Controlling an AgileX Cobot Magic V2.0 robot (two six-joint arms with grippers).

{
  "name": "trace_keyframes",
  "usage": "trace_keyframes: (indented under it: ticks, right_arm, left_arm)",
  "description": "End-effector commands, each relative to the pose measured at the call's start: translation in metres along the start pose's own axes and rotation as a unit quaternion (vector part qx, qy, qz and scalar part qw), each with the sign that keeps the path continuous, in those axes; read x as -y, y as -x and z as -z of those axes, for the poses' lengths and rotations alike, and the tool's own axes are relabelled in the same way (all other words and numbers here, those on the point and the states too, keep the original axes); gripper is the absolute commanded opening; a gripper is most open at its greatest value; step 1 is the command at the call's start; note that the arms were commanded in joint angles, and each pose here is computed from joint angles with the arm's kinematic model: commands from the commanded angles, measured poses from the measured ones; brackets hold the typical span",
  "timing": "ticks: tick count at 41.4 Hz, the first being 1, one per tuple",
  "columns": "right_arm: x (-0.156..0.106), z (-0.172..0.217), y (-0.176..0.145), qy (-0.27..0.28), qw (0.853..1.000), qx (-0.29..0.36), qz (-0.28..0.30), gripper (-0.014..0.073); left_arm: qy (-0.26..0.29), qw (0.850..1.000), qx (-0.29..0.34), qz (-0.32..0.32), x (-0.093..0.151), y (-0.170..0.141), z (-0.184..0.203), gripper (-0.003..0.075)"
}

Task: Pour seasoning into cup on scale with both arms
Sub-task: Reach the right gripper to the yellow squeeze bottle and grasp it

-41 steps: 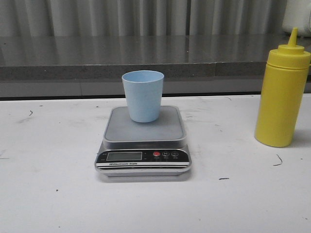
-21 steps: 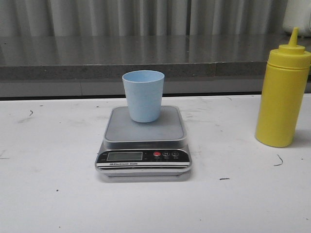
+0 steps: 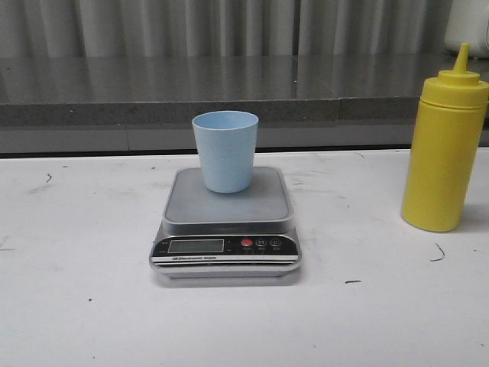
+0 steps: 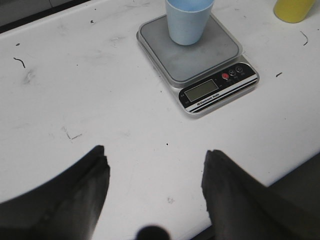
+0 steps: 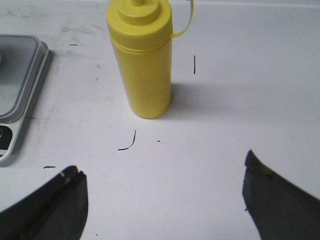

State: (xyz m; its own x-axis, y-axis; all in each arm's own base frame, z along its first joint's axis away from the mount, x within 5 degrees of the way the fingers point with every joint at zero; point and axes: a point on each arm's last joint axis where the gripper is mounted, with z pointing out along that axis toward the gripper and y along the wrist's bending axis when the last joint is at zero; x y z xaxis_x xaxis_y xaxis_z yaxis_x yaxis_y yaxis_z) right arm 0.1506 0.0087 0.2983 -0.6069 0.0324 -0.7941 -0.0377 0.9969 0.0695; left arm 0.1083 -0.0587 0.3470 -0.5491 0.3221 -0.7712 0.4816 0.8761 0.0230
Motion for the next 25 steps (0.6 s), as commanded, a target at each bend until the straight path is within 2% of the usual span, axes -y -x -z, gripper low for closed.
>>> trace_keyframes:
  ticks: [1, 11, 18, 25]
  right_arm:
    - [-0.002, -0.005, 0.019, 0.007, 0.999, 0.043, -0.001, 0.0645]
    - [-0.019, -0.038, 0.017, 0.045, 0.999, -0.003, 0.010, 0.0645]
    - [-0.022, -0.061, 0.014, 0.044, 0.998, -0.033, 0.012, 0.0645]
    - [-0.019, -0.072, 0.008, 0.037, 0.999, 0.024, 0.008, 0.0645]
  left_arm:
    - [-0.002, 0.999, 0.046, 0.005, 0.000, 0.012, 0.006, 0.0409]
    - [-0.002, 0.999, 0.047, 0.005, 0.000, 0.012, 0.006, 0.0409]
    - [-0.002, 0.999, 0.047, 0.005, 0.000, 0.012, 0.006, 0.0409]
    - [-0.002, 0.999, 0.047, 0.005, 0.000, 0.012, 0.006, 0.0409]
